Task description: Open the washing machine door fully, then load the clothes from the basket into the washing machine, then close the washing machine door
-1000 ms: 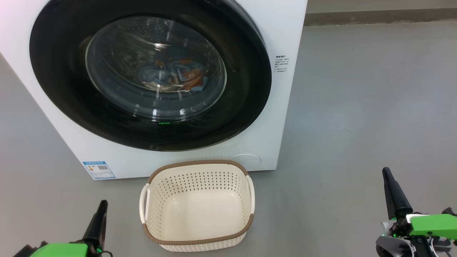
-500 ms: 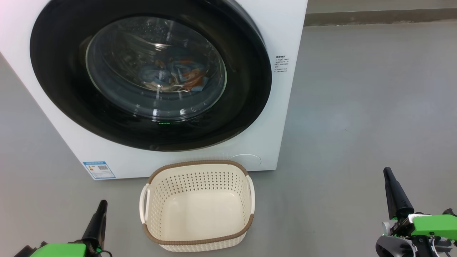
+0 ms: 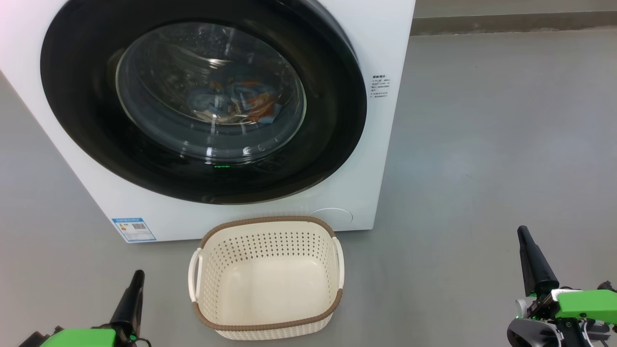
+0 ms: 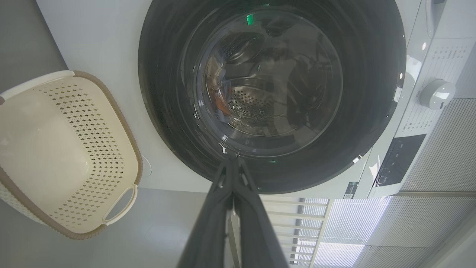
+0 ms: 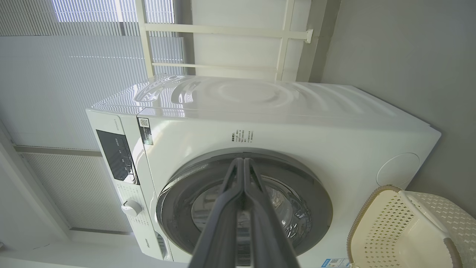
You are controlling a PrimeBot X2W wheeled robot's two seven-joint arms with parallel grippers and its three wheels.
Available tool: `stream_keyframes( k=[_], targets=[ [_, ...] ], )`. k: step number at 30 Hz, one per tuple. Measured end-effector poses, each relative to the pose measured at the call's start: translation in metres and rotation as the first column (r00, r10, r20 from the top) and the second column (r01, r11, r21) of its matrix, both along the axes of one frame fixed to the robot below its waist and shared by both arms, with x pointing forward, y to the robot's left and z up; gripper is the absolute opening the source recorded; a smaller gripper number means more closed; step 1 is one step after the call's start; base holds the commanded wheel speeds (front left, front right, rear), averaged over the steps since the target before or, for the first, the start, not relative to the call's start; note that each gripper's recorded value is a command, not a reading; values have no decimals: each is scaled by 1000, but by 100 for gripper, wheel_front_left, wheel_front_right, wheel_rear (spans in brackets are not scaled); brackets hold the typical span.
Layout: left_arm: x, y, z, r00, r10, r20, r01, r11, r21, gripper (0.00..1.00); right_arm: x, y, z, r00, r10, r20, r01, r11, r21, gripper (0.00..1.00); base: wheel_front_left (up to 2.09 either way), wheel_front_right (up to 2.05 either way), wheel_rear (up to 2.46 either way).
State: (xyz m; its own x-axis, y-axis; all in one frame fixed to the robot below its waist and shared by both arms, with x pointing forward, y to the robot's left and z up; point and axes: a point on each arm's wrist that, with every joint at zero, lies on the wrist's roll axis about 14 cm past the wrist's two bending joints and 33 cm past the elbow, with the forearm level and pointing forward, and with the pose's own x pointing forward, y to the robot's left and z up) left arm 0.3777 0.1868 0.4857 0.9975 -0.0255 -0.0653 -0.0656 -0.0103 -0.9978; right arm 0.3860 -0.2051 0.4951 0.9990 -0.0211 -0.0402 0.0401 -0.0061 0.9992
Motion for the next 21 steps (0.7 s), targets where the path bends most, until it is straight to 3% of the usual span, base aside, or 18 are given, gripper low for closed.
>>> stream_keyframes(
  k=[21],
  targets=[
    [0,0,0,1000,-1,0,1,1000,-2,0,0,-2,0,1000,-6,0,6,1000,1,0,0,0,0]
  ],
)
